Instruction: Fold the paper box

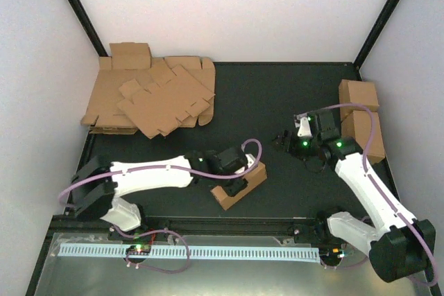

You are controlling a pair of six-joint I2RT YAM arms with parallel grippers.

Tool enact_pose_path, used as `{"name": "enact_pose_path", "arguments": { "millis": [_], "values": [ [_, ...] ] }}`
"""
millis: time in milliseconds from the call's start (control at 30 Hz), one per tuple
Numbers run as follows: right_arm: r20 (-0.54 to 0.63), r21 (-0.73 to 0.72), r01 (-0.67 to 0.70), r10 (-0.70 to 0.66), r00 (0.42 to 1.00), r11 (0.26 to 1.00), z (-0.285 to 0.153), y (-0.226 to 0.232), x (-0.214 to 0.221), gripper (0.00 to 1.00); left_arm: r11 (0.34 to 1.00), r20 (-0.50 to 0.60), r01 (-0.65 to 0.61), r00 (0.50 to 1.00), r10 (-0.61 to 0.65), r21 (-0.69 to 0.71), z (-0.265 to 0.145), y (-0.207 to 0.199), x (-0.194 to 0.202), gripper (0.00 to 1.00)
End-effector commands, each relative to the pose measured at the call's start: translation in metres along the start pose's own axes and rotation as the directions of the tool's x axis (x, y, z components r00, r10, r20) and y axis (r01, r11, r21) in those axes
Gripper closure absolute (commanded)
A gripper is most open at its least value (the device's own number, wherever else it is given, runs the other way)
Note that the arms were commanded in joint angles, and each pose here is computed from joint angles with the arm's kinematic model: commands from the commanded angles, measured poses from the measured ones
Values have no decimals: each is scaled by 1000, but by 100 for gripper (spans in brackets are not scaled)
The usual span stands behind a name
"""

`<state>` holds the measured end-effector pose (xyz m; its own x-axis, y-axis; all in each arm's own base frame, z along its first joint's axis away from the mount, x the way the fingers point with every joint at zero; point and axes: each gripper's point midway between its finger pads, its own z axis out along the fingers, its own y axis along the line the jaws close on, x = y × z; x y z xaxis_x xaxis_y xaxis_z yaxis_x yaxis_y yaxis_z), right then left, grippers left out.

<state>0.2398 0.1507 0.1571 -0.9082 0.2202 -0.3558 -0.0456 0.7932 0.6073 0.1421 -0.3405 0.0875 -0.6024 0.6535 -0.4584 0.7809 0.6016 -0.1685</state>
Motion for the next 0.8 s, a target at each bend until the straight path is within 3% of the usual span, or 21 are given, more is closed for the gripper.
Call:
{"name": "enact_pose_path", "arguments": {
  "millis": [0, 100, 167, 233, 300, 500, 667, 767],
  "values": [
    [-169, 45, -163, 169, 971, 986, -16, 8, 20, 15, 983, 287, -139, 943, 169, -122, -54, 8, -55, 52],
    [-243, -21, -303, 289, 926, 953, -19, 31, 23, 11, 941, 405, -187, 866, 293, -282, -77, 17, -72, 47],
    [-273, -58, -400, 371, 888, 915, -24, 46, 21, 9, 881, 480, -220, 770, 420, -418, -99, 17, -82, 42],
    [-273, -73, -461, 427, 862, 884, -32, 55, 17, 1, 800, 491, -275, 669, 558, -534, -105, 16, -85, 42],
    [-263, -98, -499, 461, 847, 861, -40, 65, 11, 1, 728, 475, -267, 609, 635, -632, -109, 21, -89, 42],
    [-297, -130, -606, 553, 779, 784, -48, 72, 22, 1, 625, 401, -236, 589, 701, -744, -107, 27, -102, 44],
    [-262, -72, -655, 619, 740, 752, -50, 57, 35, 1, 617, 414, -223, 568, 712, -755, -108, 24, -107, 46],
    [-282, -135, -690, 640, 715, 711, -43, 62, 31, 0, 623, 433, -223, 548, 716, -749, -106, 17, -108, 46]
  ]
}}
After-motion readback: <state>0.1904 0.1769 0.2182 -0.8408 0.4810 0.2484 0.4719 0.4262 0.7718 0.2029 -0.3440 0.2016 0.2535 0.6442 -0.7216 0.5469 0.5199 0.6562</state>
